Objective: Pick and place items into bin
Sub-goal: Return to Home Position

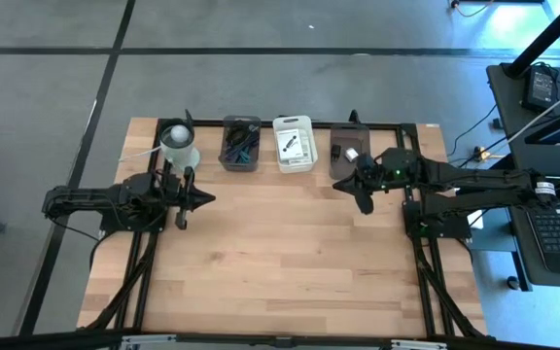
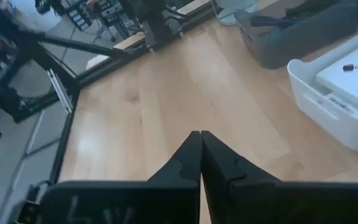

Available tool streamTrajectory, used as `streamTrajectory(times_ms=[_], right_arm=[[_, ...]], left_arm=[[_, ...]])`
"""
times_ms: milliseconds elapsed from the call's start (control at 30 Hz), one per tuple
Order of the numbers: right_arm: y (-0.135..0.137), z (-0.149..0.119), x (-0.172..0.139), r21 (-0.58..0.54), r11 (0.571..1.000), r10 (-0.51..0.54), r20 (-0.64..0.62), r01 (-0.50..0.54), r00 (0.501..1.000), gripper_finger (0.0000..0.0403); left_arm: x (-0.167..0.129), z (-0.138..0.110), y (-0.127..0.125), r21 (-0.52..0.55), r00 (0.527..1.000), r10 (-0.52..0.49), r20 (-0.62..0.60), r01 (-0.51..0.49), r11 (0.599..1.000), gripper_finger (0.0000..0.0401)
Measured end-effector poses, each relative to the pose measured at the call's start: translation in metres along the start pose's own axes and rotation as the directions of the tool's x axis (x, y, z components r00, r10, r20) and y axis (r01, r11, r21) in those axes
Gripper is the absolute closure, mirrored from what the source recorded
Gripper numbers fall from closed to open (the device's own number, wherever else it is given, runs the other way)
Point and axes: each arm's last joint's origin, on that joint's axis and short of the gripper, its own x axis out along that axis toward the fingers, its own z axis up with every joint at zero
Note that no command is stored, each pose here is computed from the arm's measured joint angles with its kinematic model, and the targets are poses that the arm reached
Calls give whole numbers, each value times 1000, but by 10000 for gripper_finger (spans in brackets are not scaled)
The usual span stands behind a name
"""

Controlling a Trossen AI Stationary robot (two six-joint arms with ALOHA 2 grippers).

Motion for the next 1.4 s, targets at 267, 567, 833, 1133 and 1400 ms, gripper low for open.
streamTrajectory(times_ms=[267,567,833,1133,1400], right_arm=[[2,-19,3,-86,996,-19,23,21,1000,401],[1,-76,-3,-115,987,124,141,-108,982,402],[4,-82,-32,-193,968,193,175,-159,965,403],[3,-81,-60,-326,933,244,255,-155,936,403],[-10,-107,-51,-352,920,315,401,-173,860,403]], left_arm=[[0,0,1,-118,1000,18,0,-18,993,397],[0,0,0,-122,1000,17,-1,-17,992,397],[0,0,0,-122,1000,17,-1,-17,992,397],[0,0,0,-122,1000,17,-1,-17,992,397],[0,0,0,-122,1000,17,-1,-17,992,397]])
